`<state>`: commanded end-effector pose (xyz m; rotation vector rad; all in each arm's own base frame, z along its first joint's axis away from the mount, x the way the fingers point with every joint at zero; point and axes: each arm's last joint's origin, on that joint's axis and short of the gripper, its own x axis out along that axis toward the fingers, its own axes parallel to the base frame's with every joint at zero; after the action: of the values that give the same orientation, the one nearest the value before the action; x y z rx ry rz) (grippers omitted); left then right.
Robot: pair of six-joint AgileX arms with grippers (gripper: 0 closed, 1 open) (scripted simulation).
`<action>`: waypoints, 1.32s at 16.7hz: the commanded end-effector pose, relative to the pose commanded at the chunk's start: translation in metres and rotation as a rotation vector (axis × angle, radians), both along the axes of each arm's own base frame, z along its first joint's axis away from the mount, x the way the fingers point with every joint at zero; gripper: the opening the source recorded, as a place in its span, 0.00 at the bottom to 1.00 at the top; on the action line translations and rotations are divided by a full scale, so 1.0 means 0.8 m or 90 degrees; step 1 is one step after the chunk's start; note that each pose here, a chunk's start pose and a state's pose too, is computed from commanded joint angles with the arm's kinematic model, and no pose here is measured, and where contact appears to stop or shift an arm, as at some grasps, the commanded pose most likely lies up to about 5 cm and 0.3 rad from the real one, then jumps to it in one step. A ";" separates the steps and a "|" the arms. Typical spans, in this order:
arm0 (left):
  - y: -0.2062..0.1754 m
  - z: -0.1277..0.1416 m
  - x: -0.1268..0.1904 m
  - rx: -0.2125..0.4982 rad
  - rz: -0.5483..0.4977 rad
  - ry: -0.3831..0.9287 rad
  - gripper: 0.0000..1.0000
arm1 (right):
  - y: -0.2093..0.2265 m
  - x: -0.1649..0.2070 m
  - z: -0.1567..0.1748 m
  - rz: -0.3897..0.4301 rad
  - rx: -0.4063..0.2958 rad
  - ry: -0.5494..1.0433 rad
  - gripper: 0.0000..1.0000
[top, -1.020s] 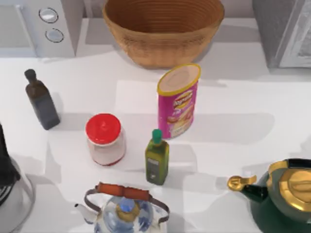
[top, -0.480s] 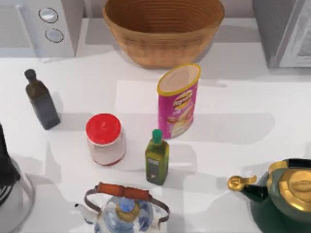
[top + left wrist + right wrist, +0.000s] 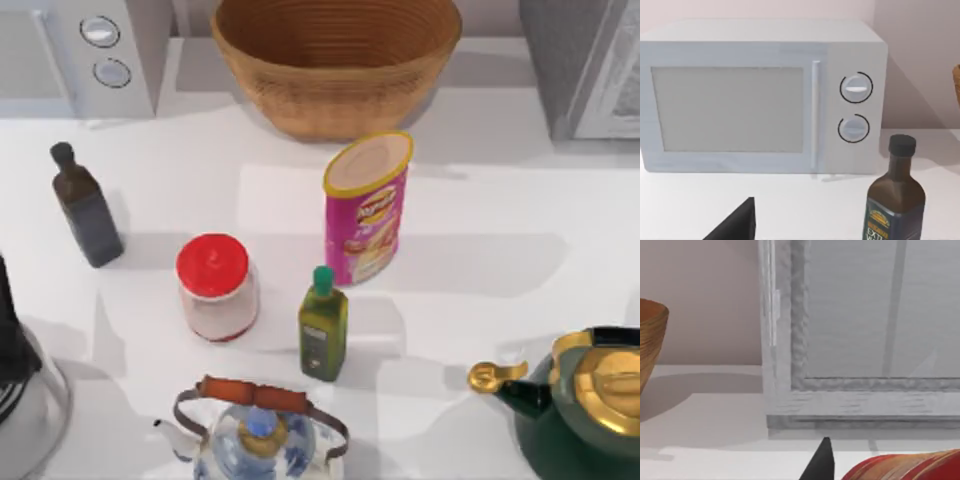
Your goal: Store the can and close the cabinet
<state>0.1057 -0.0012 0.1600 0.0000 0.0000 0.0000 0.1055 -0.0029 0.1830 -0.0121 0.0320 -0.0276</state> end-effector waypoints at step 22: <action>0.000 0.000 0.000 0.000 0.000 0.000 1.00 | 0.053 0.168 0.407 0.008 0.005 -0.030 0.00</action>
<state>0.1057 -0.0012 0.1600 0.0000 0.0000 0.0000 0.2400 0.0391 0.5087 -0.0032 -0.0145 -0.0147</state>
